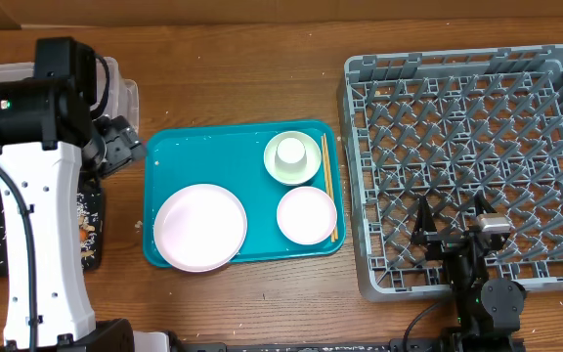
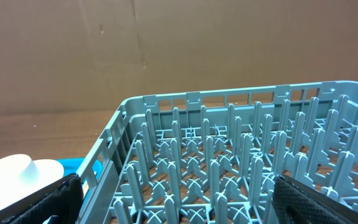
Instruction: Sort waste into correct bins and load items into the dishwasher
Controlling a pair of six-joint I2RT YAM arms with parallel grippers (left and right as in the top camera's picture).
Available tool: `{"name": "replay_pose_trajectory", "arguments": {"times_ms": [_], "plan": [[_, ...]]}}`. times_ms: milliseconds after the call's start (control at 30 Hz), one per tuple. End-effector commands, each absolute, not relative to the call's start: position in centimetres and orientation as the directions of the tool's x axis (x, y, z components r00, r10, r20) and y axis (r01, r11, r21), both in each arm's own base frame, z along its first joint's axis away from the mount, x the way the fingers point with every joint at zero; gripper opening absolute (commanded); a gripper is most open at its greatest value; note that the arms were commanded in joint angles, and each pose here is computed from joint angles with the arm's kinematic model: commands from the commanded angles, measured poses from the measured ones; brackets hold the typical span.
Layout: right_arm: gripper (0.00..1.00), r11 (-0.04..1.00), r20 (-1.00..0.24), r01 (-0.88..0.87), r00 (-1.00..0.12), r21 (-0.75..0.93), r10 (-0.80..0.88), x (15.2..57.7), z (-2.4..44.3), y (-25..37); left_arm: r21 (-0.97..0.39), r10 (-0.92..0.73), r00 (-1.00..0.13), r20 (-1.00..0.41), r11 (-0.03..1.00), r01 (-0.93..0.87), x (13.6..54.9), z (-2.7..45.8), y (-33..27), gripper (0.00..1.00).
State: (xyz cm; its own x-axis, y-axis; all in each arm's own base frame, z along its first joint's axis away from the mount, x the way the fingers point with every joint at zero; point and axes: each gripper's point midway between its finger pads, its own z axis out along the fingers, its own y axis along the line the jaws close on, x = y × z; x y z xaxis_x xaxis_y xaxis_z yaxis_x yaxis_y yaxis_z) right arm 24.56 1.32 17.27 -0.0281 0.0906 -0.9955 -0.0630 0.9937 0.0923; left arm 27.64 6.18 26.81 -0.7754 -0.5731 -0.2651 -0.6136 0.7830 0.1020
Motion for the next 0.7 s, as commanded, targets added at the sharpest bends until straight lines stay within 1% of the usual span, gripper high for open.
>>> {"name": "replay_pose_trajectory", "arguments": {"times_ms": [0,33,67,133,200,300,400,567,667], "plan": [[1.0,0.994,-0.996,-0.061,-0.029,0.086,0.084,24.6,17.0,1.3,0.092,-0.586,-0.788,-0.191,0.788,-0.609,27.2,25.1,5.4,1.0],[1.0,0.993,-0.995,-0.067,-0.029,0.1,0.098,24.6,17.0,1.4,0.044,-0.556,-0.822,-0.128,0.824,-0.564,27.0,24.3,4.0,1.0],[1.0,0.991,-0.994,-0.077,-0.03,0.109,0.107,24.6,17.0,1.6,0.03,-0.531,-0.841,-0.105,0.844,-0.536,27.0,24.0,3.4,1.0],[1.0,0.988,-0.994,-0.109,-0.03,0.11,0.107,24.5,17.1,2.1,0.027,-0.506,-0.859,-0.076,0.86,-0.51,26.7,23.4,3.0,1.0],[1.0,0.973,-0.991,-0.185,-0.026,0.135,0.133,24.4,17.5,3.4,0.023,-0.506,-0.861,-0.051,0.862,-0.507,26.4,22.7,2.7,1.0],[1.0,0.899,-0.973,-0.377,-0.04,0.225,0.226,23.4,18.8,6.7,-0.046,-0.434,-0.901,-0.007,0.9,-0.433,26.7,21.7,0.8,1.0],[1.0,0.815,-0.957,-0.503,-0.114,0.288,0.267,22.2,18.6,9.0,-0.129,-0.322,-0.946,0.018,0.938,-0.322,27.1,20.6,-1.5,1.0],[1.0,0.758,-0.959,-0.588,-0.14,0.282,0.249,21.2,18.6,10.6,-0.14,-0.244,-0.97,0.001,0.96,-0.242,28.0,17.7,-3.6,1.0],[1.0,0.685,-0.943,-0.65,-0.192,0.329,0.27,20.1,18.8,11.8,-0.131,-0.222,-0.975,0.021,0.966,-0.223,27.6,15.7,-4.7,1.0]]}}
